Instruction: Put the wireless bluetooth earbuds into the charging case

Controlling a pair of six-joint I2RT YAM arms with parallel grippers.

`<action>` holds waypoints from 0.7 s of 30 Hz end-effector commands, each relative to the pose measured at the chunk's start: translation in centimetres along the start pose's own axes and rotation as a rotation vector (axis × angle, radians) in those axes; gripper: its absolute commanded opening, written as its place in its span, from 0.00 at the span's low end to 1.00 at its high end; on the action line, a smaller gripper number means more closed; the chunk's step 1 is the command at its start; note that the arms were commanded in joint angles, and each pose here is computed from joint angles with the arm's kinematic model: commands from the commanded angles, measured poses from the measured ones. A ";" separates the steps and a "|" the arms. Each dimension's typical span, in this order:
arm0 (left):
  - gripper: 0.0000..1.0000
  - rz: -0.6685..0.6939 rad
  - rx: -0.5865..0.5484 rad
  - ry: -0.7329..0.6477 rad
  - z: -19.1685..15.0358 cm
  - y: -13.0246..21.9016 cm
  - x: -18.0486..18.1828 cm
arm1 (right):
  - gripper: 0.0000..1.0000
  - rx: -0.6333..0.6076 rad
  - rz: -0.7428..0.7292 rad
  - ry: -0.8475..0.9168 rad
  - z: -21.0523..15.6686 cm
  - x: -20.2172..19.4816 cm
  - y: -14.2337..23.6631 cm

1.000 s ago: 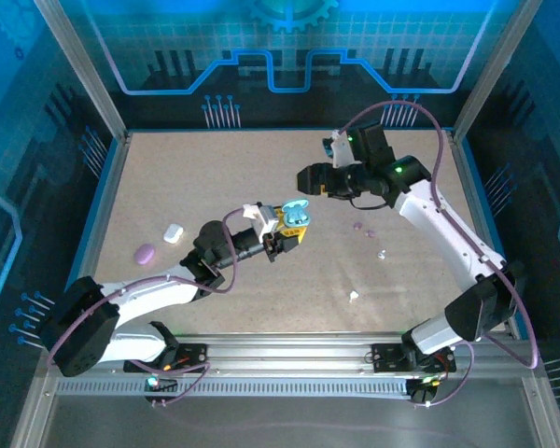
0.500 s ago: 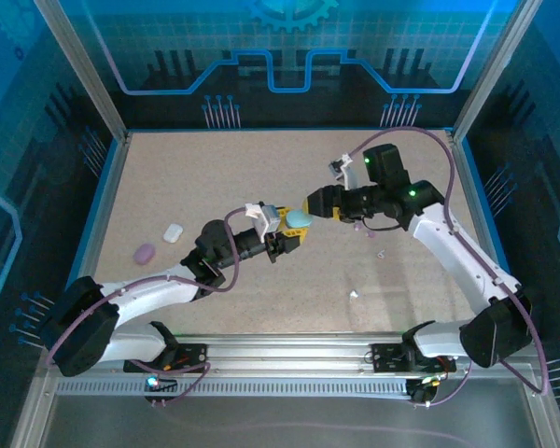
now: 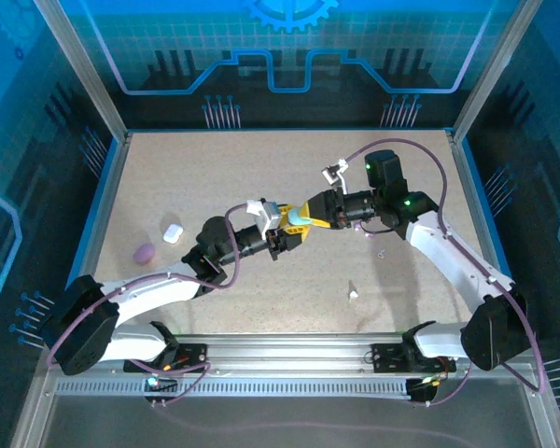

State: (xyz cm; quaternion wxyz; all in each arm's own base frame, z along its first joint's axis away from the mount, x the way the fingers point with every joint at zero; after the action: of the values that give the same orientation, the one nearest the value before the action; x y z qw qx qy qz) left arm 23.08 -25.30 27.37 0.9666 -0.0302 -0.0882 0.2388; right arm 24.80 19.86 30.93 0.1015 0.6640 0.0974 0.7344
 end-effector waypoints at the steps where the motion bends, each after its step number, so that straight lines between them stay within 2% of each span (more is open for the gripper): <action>1: 0.38 -0.015 -0.073 -0.017 2.0 -0.7 0.2 | 0.39 0.024 0.023 -0.006 -0.2 0.0 -0.1; 7: 0.45 0.010 -0.023 -0.026 1.1 -0.7 0.4 | 0.24 -0.042 -0.010 -0.030 0.4 -0.5 0.4; 9: 0.50 0.019 0.014 -0.028 0.6 -0.7 0.5 | 0.20 -0.064 -0.005 -0.031 0.6 -0.4 0.6; 17: 0.64 0.047 0.089 -0.045 -1.1 0.0 0.6 | 0.17 -0.179 -0.021 -0.076 2.0 -1.4 1.5; 21: 0.68 0.083 0.117 -0.043 -1.7 0.8 0.7 | 0.18 -0.293 -0.079 -0.112 3.4 -3.3 2.3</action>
State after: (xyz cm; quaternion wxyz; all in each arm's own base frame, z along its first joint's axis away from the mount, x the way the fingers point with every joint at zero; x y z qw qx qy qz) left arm 23.84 -25.07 25.78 0.9595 0.0220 -0.0838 0.2680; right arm 26.95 18.06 28.81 0.1795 0.6934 0.0487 0.6961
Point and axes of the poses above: each hand's point on the last joint's axis, 136 mm out from that joint toward the fingers, its own y axis back along the fingers, its own x axis along the line the jaws close on, z = x × y, the point moved 7 cm from there along y, back along the fingers, and after that the axes turned 12 degrees about -y, right-handed, at the moved point
